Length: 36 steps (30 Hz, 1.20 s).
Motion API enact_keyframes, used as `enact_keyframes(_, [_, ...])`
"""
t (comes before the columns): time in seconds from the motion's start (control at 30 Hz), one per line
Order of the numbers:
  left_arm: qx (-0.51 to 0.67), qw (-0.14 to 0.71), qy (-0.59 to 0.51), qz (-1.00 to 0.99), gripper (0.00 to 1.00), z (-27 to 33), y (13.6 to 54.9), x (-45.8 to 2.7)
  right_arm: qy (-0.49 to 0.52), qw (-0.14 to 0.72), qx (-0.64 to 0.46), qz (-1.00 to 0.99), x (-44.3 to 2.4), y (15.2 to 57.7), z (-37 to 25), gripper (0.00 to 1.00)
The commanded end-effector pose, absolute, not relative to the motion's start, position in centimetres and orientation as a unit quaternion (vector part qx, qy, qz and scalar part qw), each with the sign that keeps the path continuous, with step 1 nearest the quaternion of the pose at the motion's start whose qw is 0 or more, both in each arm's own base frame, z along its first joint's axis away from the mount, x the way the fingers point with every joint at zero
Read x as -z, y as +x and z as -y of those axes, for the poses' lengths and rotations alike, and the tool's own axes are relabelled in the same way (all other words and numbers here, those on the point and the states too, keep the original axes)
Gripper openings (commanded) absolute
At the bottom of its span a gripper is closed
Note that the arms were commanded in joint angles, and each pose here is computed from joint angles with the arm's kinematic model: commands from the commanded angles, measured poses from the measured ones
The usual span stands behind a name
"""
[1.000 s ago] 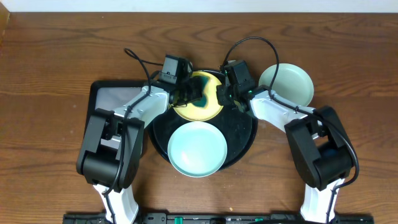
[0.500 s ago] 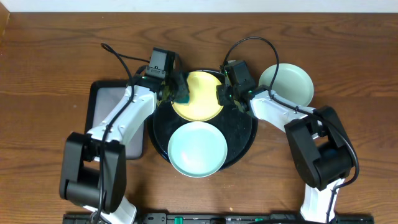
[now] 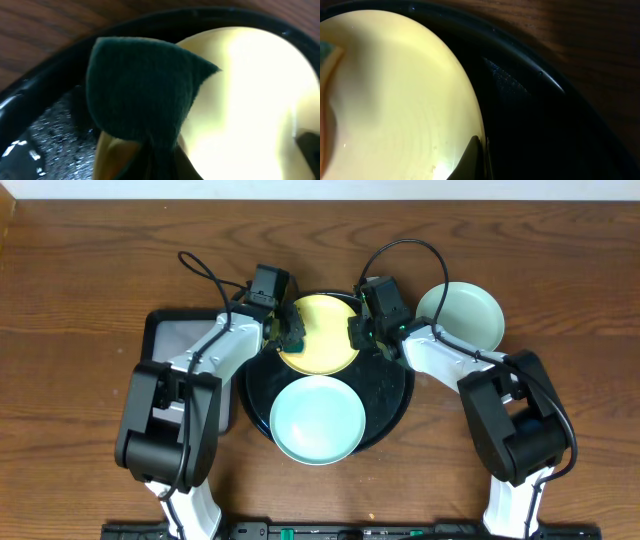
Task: Clean dirty plates on tray and stack at the side
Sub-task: 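Scrub the yellow plate with the sponge while the right gripper holds it, then lift the sponge away and return the left gripper over the sponge tray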
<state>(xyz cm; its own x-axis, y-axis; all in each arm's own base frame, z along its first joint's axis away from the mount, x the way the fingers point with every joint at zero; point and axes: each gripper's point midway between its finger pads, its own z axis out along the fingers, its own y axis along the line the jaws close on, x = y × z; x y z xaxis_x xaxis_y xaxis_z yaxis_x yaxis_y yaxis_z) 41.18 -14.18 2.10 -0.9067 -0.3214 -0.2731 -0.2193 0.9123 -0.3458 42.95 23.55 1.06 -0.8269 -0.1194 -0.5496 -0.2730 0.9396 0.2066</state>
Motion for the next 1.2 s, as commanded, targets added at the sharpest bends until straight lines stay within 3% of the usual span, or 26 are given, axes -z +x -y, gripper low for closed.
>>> enact_keyframes(0.0, [0.223, 0.102, -0.137, -0.960, 0.08, 17.0, 39.5, -0.5, -0.108, 0.258, -0.133, -0.951, 0.4, 42.3, -23.5, 0.01])
enact_keyframes(0.37, [0.339, 0.087, -0.090, -0.932, 0.07, 21.6, 39.4, -3.2, -0.108, 0.259, -0.133, -0.951, 0.4, 42.3, -23.5, 0.01])
enact_keyframes(0.57, [0.370, 0.126, -0.069, -0.918, 0.07, 22.3, 40.4, -8.0, -0.108, 0.258, -0.133, -0.951, 0.4, 42.3, -23.5, 0.01])
enact_keyframes(0.73, [0.281, 0.212, -0.101, -0.930, 0.07, 18.5, 41.1, -11.9, -0.108, 0.258, -0.133, -0.951, 0.4, 42.3, -23.5, 0.02])
enact_keyframes(0.9, [0.135, 0.283, -0.135, -0.940, 0.07, 11.8, 39.7, -15.4, -0.108, 0.259, -0.133, -0.951, 0.4, 42.3, -23.5, 0.21])
enact_keyframes(1.17, [-0.063, 0.276, -0.186, -0.941, 0.08, 0.8, 34.6, -17.6, -0.108, 0.261, -0.134, -0.950, 0.3, 42.4, -23.5, 0.24])
